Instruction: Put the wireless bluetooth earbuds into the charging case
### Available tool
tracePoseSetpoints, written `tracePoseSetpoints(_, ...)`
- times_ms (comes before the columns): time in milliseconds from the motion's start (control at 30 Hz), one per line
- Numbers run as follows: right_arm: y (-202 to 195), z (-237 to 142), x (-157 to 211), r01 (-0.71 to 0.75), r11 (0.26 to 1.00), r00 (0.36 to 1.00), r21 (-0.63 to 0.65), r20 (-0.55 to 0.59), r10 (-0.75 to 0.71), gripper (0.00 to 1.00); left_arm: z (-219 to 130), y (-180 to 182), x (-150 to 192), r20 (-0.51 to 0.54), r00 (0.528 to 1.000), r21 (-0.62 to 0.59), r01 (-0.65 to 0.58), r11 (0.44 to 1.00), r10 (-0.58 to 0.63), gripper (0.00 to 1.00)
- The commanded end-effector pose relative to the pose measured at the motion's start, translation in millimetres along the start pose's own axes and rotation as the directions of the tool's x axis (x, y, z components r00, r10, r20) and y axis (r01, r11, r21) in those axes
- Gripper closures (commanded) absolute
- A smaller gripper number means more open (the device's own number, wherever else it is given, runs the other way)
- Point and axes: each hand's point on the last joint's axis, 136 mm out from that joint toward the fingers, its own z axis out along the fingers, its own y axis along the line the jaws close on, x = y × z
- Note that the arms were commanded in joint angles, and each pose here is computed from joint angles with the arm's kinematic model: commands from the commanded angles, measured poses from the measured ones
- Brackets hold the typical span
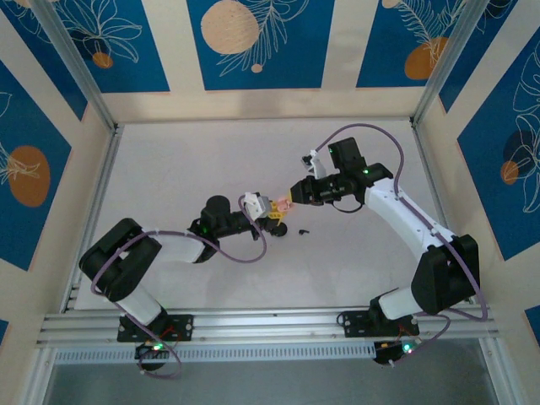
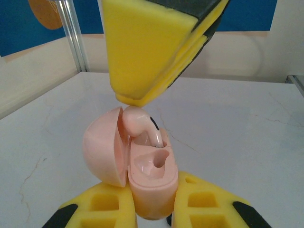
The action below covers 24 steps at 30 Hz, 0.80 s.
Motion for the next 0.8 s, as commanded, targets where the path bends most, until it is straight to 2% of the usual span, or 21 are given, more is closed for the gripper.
tracePoseSetpoints(0,-2.7,-1.9,14.3,-0.014,0.999,0.999,0.045,-0.049,0.016,0.79,2.6,-2.5,-23.9,0.075,0.997,0.006,-0.036,0.999,0.035,0.92)
tracePoseSetpoints(433,-2.0,-15.7,10.0,-0.031,0.994,1.0,0.107,-0.003,0.031,0.77,1.3,-1.3,-22.1,0.053,0.998,-0.004,-0.042,0.999,0.042,0.92)
tracePoseSetpoints(567,6.5,-24.9,4.1,-0.018,0.994,0.999,0.103,0.029,0.015,0.69,0.7,-1.8,-21.5,0.049,0.998,-0.003,-0.044,0.999,0.044,0.92)
tracePoseSetpoints(767,13.6,-28.6,-2.1,-0.025,0.996,0.999,0.089,0.044,0.022,0.63,0.6,-3.4,-19.9,0.042,0.998,0.001,-0.052,0.999,0.051,0.92)
